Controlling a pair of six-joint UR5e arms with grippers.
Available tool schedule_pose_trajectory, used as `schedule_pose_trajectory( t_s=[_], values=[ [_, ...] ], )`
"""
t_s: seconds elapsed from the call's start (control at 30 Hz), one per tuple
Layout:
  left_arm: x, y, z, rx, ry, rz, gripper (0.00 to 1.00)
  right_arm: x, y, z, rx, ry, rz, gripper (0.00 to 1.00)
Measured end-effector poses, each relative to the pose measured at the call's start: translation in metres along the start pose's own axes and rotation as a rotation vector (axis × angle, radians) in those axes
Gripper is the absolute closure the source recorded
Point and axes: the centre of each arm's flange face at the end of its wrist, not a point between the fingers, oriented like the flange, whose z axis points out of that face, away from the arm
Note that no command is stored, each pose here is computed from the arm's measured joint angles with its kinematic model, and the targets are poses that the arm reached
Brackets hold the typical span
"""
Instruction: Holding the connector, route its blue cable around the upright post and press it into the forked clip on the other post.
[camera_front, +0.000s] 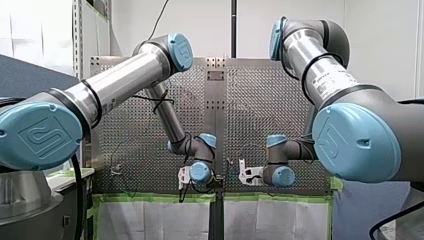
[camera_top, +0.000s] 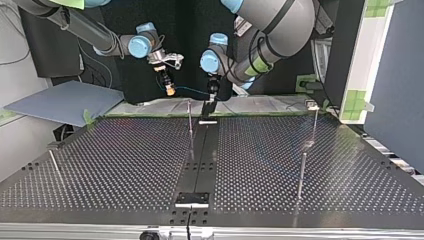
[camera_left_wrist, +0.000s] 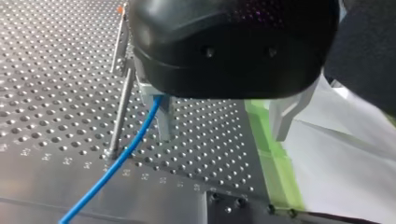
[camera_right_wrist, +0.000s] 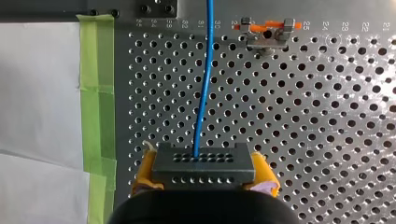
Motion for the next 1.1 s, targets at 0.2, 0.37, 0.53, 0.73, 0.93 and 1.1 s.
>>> schedule_pose_trajectory(
  t_s=[0.2, 0.37, 0.53, 0.73, 0.93, 1.1],
  values=[
    [-0.002, 0.003, 0.003, -0.020, -0.018, -0.016, 0.25, 0.000, 0.002, 0.000, -0.004, 0.000, -0.007, 1.00],
    [-0.005, 0.003, 0.006, -0.011, -0.034, -0.025, 0.77, 0.000, 0.004, 0.000, -0.007, 0.000, -0.007, 1.00],
    [-0.006, 0.002, 0.008, 0.011, -0.045, -0.023, 1.00, 0.000, 0.005, 0.000, -0.009, 0.000, -0.007, 1.00],
    [-0.007, 0.003, 0.011, 0.012, -0.051, -0.020, 1.00, 0.000, 0.007, 0.000, -0.012, 0.000, -0.007, 1.00],
    [-0.008, 0.004, 0.012, 0.013, -0.058, -0.020, 1.00, 0.000, 0.012, 0.001, -0.022, 0.001, -0.006, 1.00],
    [-0.009, 0.002, 0.011, 0.014, -0.065, -0.013, 1.00, 0.002, 0.017, 0.003, -0.030, 0.004, -0.004, 1.00]
  ],
)
